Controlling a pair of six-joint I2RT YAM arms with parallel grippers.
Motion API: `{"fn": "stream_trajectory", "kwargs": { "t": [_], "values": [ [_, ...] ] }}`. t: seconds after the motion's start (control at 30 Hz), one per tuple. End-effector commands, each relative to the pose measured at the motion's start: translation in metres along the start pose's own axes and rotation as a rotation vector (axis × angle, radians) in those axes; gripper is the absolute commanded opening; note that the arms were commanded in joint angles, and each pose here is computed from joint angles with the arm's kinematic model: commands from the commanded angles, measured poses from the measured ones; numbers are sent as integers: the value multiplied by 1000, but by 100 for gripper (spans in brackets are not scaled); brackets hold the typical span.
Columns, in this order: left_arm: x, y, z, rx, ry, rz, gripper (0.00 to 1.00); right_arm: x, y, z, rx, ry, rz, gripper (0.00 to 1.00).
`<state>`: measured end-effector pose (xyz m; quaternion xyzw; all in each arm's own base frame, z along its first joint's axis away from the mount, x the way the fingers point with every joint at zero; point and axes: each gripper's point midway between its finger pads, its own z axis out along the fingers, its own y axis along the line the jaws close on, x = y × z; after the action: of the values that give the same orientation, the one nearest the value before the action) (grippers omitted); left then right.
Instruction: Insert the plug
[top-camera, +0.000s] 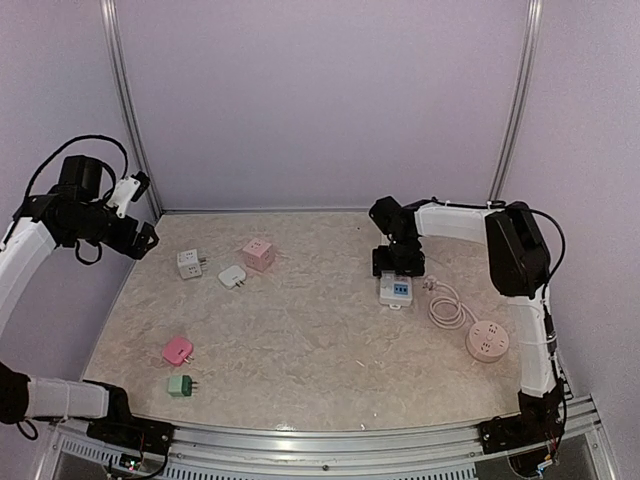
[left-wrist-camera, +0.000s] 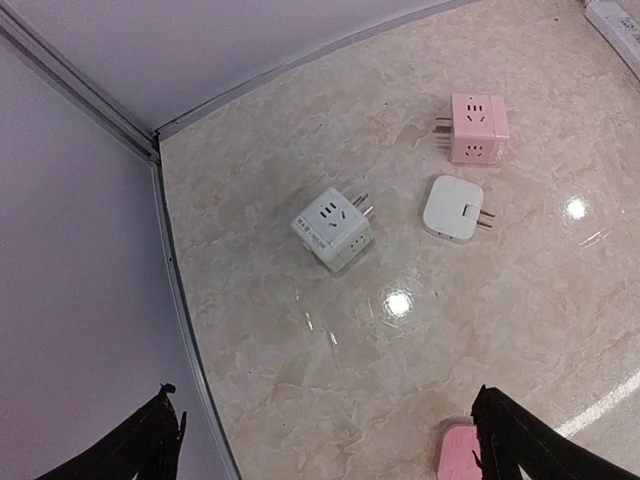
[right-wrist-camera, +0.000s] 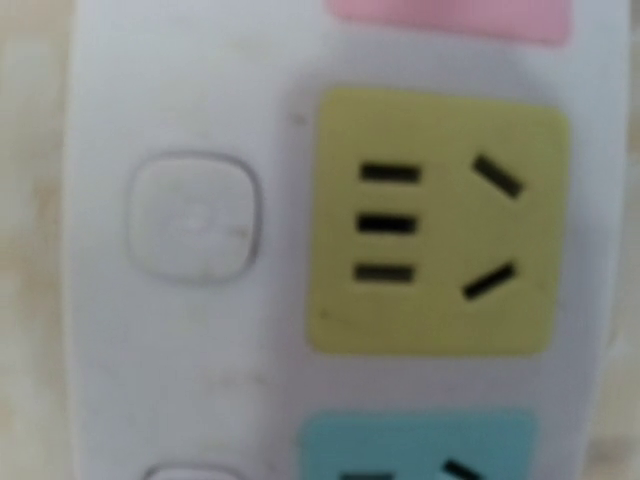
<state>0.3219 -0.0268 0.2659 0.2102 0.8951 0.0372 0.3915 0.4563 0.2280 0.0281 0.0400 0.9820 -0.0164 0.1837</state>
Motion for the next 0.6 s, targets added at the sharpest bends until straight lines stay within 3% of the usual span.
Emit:
{"fn": "stream_trajectory", "kwargs": {
  "t": [0.0, 0.13, 0.37, 0.57],
  "values": [
    [10, 2, -14, -32, 15, 48, 99, 42, 32, -13, -120, 48, -239, 57],
    [17, 3, -16, -28, 35, 56, 99, 85, 56, -31, -202, 84, -501, 47],
    [34, -1, -14, 7, 80, 66, 99, 164, 90, -60, -407, 171, -927, 42],
    [54, -4, -15, 32, 125, 73, 99, 207, 86, -84, -533, 221, -1239, 42]
  ]
}}
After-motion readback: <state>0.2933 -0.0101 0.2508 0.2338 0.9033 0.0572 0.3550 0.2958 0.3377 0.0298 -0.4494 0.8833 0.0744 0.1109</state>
